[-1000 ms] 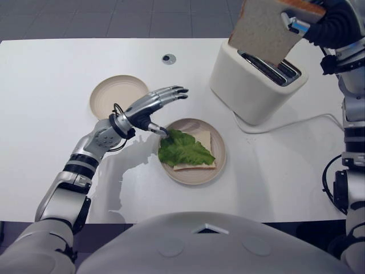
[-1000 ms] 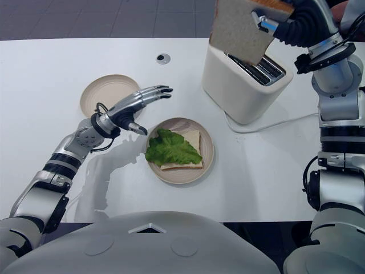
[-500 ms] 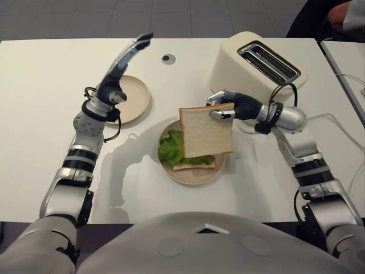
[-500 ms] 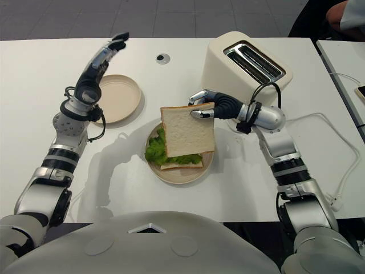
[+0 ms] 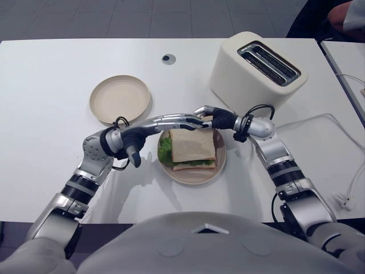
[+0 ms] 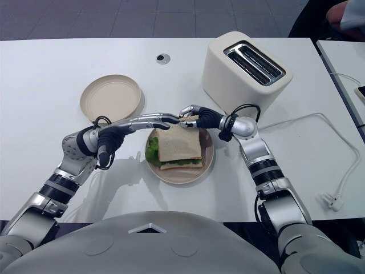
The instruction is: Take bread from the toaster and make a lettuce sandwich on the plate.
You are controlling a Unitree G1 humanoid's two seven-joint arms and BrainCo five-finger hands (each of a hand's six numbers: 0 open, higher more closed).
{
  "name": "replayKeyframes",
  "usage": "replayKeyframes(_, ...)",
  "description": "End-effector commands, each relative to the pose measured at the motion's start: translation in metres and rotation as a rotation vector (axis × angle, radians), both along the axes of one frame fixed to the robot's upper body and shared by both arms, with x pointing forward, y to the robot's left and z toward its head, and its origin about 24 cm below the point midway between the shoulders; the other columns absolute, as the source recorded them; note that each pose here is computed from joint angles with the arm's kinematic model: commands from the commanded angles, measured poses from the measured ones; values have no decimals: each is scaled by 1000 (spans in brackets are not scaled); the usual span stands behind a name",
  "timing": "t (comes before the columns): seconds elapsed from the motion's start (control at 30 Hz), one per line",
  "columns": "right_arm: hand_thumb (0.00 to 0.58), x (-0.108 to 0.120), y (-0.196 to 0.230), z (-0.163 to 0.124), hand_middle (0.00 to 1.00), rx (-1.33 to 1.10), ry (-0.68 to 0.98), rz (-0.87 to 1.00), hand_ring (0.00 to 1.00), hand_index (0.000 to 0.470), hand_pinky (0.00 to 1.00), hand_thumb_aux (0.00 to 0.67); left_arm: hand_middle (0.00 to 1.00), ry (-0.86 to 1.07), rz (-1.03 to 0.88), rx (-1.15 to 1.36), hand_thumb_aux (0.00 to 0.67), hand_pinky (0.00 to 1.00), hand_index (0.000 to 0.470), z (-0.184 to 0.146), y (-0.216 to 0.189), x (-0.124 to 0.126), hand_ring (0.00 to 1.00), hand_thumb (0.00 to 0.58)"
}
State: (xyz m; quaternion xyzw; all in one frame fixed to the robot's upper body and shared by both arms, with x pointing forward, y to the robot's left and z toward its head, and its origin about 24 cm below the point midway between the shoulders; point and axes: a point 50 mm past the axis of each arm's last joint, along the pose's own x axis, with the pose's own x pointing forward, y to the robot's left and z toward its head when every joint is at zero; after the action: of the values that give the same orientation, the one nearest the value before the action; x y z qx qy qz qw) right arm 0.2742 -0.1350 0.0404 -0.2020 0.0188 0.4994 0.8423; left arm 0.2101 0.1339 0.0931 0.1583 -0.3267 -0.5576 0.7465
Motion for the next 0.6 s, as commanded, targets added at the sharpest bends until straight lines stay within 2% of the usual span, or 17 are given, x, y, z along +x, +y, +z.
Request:
replayKeyframes(0.03, 580, 1, 4, 3, 1000, -93, -67, 32, 1000, 470, 1000, 670, 0, 58, -19, 192, 0, 0, 0, -24, 1, 0, 0, 0)
replayKeyframes(0.3, 580, 2, 4, 10, 1000, -219, -231, 20, 1000, 470, 1000, 670, 0, 203, -24, 547, 0, 0, 0, -81, 13, 3, 0, 0)
replayKeyframes(0.33, 573, 3, 5, 11, 1000, -231, -260, 14, 1000, 418, 1000, 596, 0, 210, -25, 574, 0, 0, 0, -85, 14, 3, 0, 0)
replayKeyframes(0.37, 468, 3, 6, 13, 1000, -239, -291, 6, 1000, 264, 1000, 376, 0, 216, -29, 592, 0, 0, 0, -88, 14, 3, 0, 0)
replayKeyframes(0.4, 0, 5, 7, 17, 957, -238, -326, -7, 957, 0, 957, 0, 0, 220, -32, 607, 0, 0, 0, -91, 15, 2, 0, 0)
replayKeyframes(0.43, 0, 6, 10, 21, 561, -224, -359, -22, 561, 0, 561, 0, 0, 225, -34, 618, 0, 0, 0, -93, 15, 1, 0, 0)
replayKeyframes(0.47, 0, 8, 12, 25, 0, -192, -379, -41, 0, 0, 0, 0, 0, 228, -37, 629, 0, 0, 0, -95, 15, 1, 0, 0)
replayKeyframes(0.6, 0, 28, 9, 57, 0, 5, -500, -267, 0, 0, 0, 0, 0, 228, -34, 645, 0, 0, 0, -99, 15, 0, 0, 0)
